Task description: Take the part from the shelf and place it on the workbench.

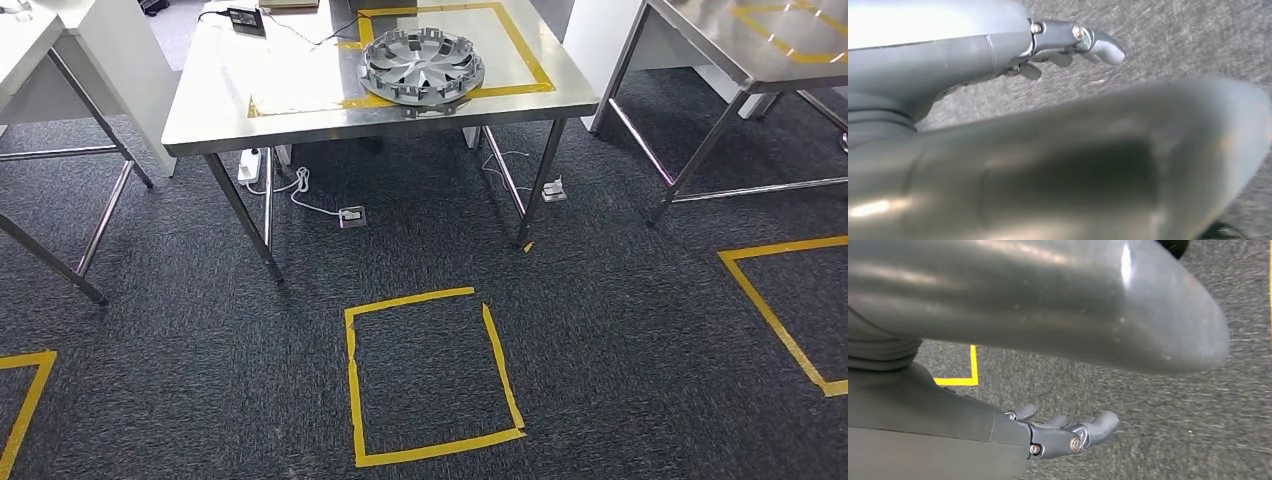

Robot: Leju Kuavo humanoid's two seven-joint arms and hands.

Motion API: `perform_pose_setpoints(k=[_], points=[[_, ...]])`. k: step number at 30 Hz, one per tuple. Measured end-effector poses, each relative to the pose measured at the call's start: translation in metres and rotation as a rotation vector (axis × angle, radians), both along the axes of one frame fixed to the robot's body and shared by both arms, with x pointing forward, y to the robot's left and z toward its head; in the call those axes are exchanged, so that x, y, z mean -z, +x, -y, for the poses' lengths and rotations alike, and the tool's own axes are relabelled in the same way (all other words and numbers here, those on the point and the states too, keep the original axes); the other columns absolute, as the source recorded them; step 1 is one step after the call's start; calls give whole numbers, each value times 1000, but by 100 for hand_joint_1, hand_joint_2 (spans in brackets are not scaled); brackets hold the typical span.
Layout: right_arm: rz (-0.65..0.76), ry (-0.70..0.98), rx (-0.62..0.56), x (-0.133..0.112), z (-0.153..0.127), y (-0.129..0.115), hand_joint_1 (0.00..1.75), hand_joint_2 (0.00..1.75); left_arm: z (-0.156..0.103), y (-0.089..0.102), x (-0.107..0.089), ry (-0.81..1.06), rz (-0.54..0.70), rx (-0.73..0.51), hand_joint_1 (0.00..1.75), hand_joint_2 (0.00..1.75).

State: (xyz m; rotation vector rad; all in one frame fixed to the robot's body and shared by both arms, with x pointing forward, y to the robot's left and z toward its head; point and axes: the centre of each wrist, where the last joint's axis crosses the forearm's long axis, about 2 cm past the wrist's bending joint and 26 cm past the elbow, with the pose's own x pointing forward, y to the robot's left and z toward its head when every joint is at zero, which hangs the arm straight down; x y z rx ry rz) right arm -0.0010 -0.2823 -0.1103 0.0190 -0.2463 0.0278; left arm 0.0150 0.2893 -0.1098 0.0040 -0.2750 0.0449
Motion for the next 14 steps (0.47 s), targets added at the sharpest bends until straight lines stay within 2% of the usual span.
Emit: perform_pose_setpoints(k=[3,10,12,14], points=[[-90,-1,4,2,1,-33,0,0,-2,29,-5,2,83,5,0,0],[-368,-9,9,-9,4,-137,0,0,-3,123,-32,10,349,15,0,0],[-416,-12,8,-13,5,-154,0,0,-4,137,-39,11,393,17,0,0],[-428,-14,8,-14,6,-158,0,0,-4,140,-40,11,402,18,0,0]])
